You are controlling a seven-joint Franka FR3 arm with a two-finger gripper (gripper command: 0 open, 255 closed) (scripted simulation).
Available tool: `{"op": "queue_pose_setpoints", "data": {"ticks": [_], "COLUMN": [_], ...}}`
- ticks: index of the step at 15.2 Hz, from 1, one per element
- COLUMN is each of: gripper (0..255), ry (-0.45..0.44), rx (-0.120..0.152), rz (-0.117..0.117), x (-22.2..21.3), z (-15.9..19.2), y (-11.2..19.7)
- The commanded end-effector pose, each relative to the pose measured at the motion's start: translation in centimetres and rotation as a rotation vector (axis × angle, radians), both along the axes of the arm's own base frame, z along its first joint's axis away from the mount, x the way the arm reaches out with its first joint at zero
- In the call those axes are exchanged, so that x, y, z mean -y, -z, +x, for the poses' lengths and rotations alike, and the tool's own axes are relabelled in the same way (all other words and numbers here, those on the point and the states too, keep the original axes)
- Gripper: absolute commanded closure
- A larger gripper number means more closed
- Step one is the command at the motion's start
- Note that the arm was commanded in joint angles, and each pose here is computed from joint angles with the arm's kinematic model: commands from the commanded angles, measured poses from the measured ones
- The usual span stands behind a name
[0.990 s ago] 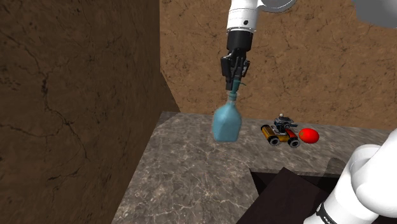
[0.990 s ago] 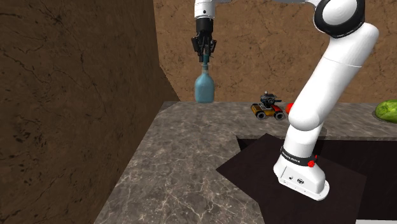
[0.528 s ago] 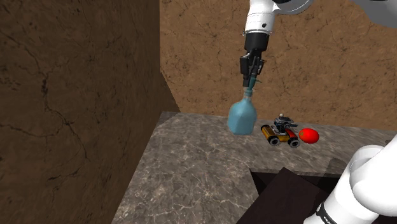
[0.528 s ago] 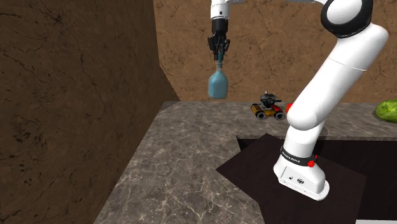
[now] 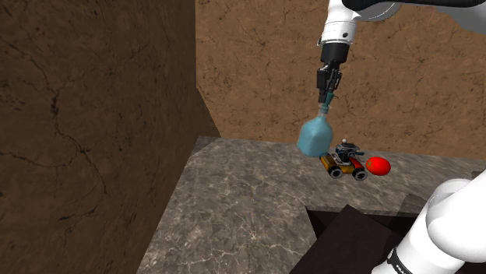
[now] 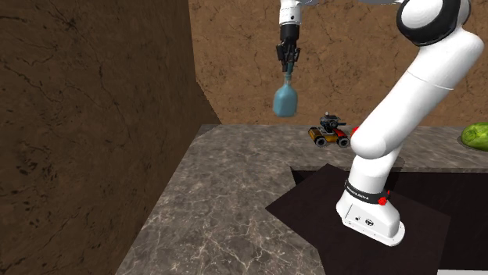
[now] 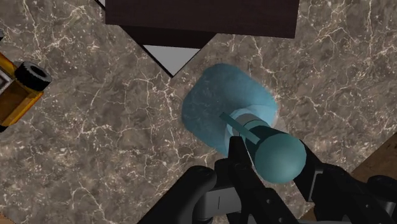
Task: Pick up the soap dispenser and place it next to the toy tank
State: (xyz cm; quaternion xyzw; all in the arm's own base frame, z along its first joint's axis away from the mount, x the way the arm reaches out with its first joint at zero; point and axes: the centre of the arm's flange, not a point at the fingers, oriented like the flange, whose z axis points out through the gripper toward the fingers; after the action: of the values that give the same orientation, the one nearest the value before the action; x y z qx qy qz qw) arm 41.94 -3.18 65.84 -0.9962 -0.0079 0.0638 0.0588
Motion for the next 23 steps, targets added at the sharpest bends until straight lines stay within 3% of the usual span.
{"op": "queue_pose_setpoints", "data": {"ticks": [1,21,23], "gripper": [255,255,255], "ry": [-0.002,-0.002,-0.002], "rx": [0.000,0.000,0.000], "rz": [0.000,0.000,0.000], "x": [2.9,29.8,29.8], "z": [-0.5,-4.0,-4.0], "y": [0.0,0.0,1.0]}}
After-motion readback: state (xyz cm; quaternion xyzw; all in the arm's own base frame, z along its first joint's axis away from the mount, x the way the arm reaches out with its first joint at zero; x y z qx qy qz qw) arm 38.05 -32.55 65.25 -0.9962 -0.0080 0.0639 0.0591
